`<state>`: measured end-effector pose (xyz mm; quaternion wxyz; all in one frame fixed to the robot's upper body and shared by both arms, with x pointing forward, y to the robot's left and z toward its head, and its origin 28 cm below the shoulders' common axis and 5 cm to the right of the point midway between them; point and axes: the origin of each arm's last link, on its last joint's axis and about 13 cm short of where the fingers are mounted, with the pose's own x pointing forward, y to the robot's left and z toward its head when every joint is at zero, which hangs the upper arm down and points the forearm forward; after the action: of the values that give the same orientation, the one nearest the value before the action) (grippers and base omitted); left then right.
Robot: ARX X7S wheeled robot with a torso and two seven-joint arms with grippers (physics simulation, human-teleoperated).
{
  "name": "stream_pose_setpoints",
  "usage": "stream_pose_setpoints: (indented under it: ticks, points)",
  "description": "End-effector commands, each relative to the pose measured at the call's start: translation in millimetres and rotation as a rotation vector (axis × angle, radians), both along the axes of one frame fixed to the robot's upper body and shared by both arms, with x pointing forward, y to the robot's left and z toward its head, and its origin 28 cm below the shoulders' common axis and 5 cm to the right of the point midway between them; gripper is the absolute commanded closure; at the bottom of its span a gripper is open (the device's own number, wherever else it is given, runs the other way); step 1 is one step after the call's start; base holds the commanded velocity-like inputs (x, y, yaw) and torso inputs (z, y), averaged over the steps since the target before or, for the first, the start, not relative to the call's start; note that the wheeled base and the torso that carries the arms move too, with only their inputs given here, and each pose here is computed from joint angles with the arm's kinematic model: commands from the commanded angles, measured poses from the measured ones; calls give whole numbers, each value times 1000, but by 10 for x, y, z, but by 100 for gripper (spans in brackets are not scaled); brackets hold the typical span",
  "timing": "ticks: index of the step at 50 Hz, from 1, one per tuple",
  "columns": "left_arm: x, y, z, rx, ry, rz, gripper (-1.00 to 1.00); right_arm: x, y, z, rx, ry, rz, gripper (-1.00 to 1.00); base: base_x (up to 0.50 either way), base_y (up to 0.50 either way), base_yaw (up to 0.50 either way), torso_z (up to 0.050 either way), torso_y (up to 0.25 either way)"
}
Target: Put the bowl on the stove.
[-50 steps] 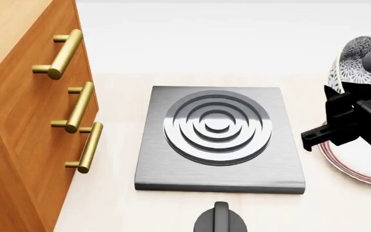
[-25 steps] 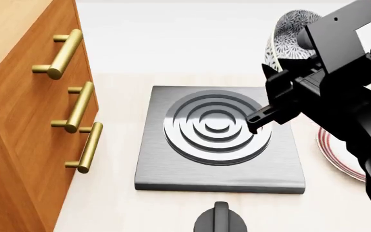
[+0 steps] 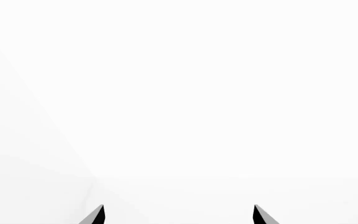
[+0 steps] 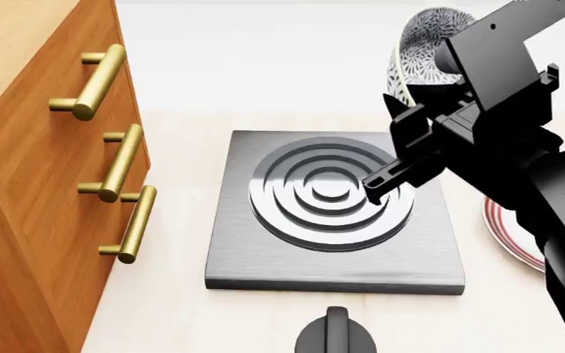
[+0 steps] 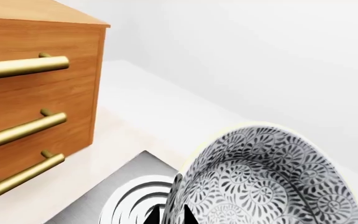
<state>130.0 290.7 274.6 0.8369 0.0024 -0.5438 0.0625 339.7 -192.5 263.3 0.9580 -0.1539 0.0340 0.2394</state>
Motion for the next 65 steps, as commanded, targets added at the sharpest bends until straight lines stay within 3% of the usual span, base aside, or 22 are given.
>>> stream_pose_setpoints:
  ticks: [1, 6, 16, 38, 42, 44, 56, 60, 65]
  points:
    - [-14, 20, 5, 4, -13, -16, -100, 236, 86, 91, -1, -45, 36, 100, 0, 0, 0, 0, 0]
    - [-12, 26, 6, 6, -10, -9, -100, 402, 144, 101, -6, -50, 56, 100, 0, 0, 0, 0, 0]
    - [-16, 38, 13, 7, -10, -3, -100, 976, 342, 28, -53, 1, 92, 100, 0, 0, 0, 0, 0]
    - [-4, 39, -9, 6, 2, -2, -100, 971, 630, -136, 24, 129, 33, 100, 0, 0, 0, 0, 0]
    - [-7, 45, -9, 5, 0, 4, -100, 965, 647, -152, 82, 143, 10, 100, 0, 0, 0, 0, 2]
    - [-5, 45, -10, 4, 1, 6, -100, 969, 651, -153, 45, 134, 22, 100, 0, 0, 0, 0, 0]
    - [0, 43, -16, 4, 1, 2, -100, 973, 644, -158, 36, 114, 13, 100, 0, 0, 0, 0, 0]
    - [0, 40, -15, 4, 1, 0, -100, 991, 627, 34, 50, 42, 47, 100, 0, 0, 0, 0, 0]
    - [0, 40, -15, 4, 1, 0, -100, 991, 627, 34, 50, 42, 47, 100, 0, 0, 0, 0, 2]
